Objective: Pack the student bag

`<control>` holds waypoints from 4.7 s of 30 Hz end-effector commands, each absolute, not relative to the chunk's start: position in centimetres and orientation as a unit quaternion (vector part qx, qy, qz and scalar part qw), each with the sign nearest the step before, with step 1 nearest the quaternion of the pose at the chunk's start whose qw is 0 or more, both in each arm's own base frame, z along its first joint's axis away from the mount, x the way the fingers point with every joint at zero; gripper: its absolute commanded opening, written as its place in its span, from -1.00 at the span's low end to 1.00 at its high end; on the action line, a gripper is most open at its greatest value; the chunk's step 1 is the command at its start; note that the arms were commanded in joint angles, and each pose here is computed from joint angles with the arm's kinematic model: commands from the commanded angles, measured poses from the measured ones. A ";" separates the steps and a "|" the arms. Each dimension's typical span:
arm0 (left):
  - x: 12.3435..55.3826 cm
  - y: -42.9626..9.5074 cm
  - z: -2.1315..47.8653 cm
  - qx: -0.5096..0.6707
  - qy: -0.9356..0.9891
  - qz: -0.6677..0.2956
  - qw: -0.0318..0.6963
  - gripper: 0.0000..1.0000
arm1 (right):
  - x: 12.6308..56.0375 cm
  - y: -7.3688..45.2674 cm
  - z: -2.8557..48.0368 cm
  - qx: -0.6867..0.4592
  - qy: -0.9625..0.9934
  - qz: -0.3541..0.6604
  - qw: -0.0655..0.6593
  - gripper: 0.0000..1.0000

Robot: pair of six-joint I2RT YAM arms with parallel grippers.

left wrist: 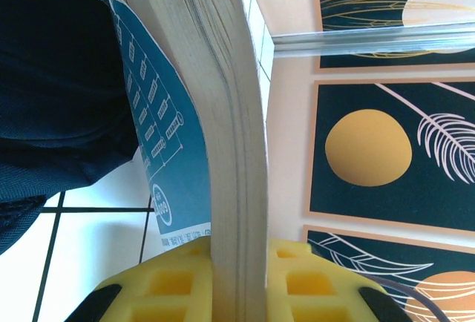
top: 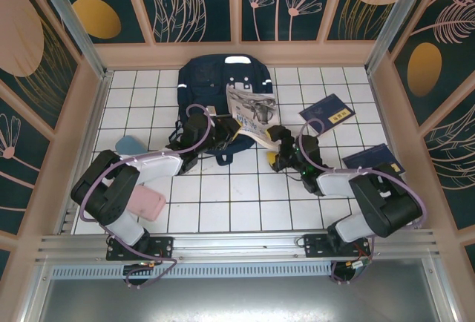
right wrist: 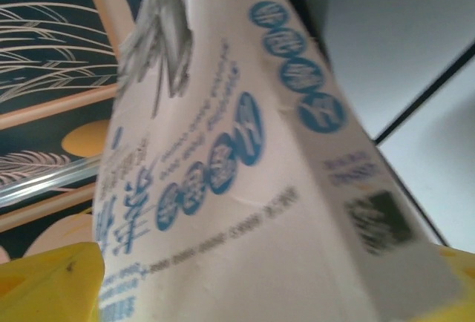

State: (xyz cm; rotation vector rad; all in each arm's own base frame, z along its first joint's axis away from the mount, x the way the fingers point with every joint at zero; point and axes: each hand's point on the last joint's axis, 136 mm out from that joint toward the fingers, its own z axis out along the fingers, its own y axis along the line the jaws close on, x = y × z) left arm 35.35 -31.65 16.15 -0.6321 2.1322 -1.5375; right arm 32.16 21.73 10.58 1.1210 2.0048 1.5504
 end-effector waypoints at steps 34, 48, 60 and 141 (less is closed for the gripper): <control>34.9 -29.6 15.9 -0.203 0.826 -0.460 0.254 0.38 | 37.3 20.6 16.2 0.377 0.697 0.526 0.309 -1.00; 39.2 -27.5 13.9 0.027 0.937 -0.161 0.310 0.56 | 36.7 11.8 29.1 0.150 0.741 0.438 0.487 -1.00; 42.8 -28.1 8.5 0.200 0.944 0.008 0.263 0.50 | 36.1 8.2 31.1 0.163 0.759 0.404 0.484 -1.00; 45.3 -28.3 32.8 0.131 0.810 -0.088 0.564 -1.00 | 29.1 17.2 23.9 0.083 0.776 0.573 0.249 -1.00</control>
